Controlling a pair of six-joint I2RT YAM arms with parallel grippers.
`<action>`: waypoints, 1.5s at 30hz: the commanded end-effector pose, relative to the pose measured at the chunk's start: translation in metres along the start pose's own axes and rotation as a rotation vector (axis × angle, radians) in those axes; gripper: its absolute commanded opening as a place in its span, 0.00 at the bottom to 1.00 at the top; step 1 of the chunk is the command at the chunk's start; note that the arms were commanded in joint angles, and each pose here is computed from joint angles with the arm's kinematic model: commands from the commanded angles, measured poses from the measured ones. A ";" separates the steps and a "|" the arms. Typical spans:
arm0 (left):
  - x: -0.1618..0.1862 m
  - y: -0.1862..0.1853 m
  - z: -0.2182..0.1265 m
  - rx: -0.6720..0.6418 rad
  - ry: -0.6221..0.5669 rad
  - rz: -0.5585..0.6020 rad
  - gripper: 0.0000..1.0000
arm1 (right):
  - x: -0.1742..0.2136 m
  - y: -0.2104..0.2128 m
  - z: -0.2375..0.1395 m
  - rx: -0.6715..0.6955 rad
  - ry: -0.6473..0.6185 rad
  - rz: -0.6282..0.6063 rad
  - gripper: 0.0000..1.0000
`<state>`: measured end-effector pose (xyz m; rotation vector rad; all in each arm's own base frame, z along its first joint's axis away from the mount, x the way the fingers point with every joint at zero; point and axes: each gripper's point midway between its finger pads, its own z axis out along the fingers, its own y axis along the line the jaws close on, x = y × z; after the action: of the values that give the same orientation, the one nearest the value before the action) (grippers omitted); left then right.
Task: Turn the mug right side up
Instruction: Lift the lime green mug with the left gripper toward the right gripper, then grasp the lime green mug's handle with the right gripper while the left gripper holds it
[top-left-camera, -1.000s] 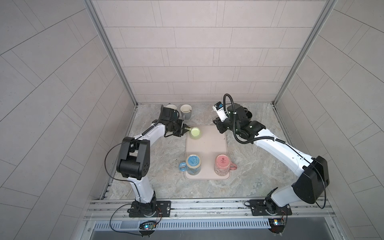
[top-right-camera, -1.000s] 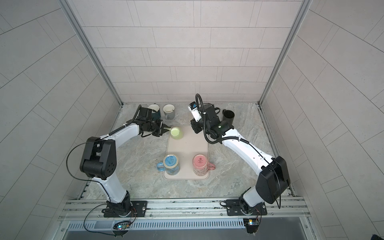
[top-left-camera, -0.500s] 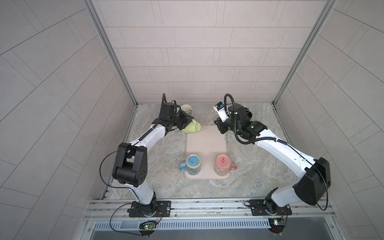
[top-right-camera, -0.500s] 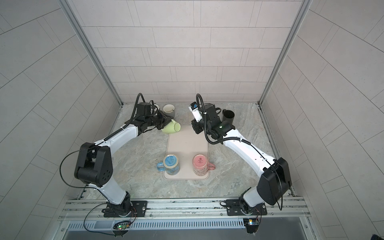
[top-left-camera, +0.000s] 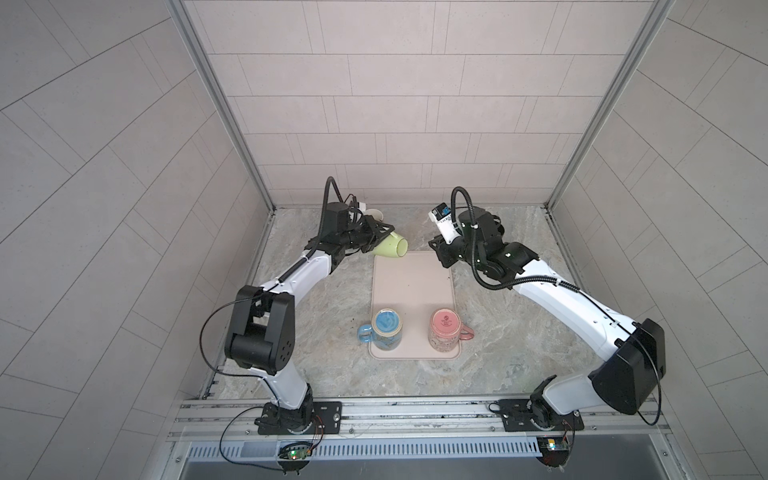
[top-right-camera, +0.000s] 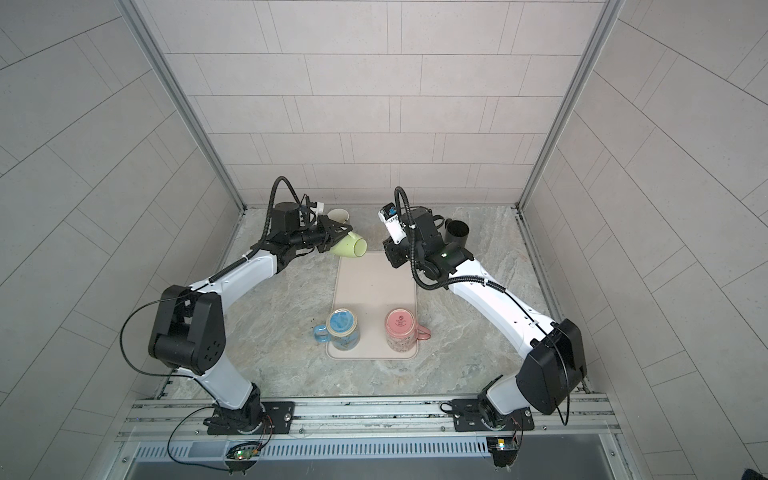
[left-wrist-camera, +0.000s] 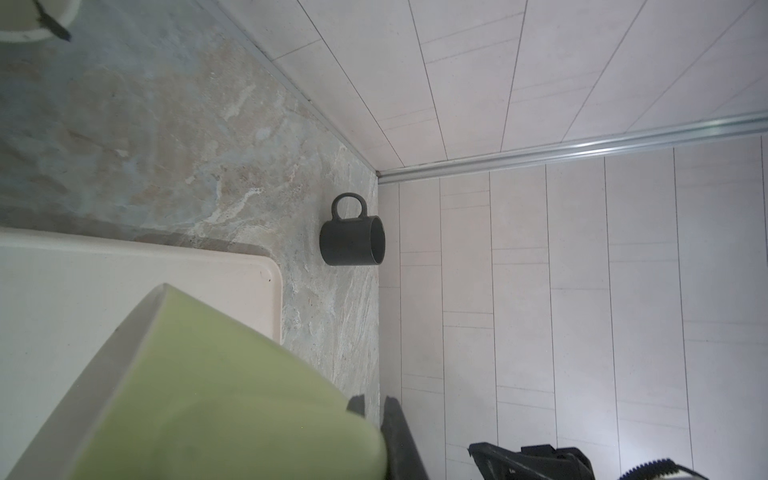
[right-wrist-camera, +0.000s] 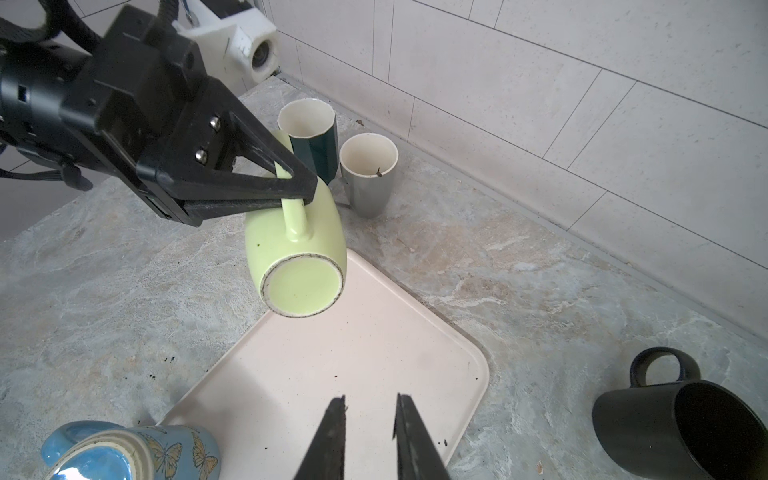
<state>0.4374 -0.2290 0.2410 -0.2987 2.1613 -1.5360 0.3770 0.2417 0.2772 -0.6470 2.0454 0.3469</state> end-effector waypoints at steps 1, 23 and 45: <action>0.001 -0.067 -0.010 0.176 0.012 0.280 0.00 | -0.016 0.002 -0.014 -0.006 -0.035 -0.004 0.22; 0.052 -0.095 -0.022 0.034 -0.066 1.091 0.00 | -0.070 0.033 -0.016 -0.223 -0.114 0.090 0.38; 0.076 -0.123 -0.018 0.146 -0.098 1.269 0.00 | -0.085 0.059 -0.007 -0.350 -0.185 0.155 0.48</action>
<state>0.3608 -0.2871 0.2890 0.8196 1.7425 -0.8860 0.3740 0.3046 0.3496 -0.6387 1.8978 0.8048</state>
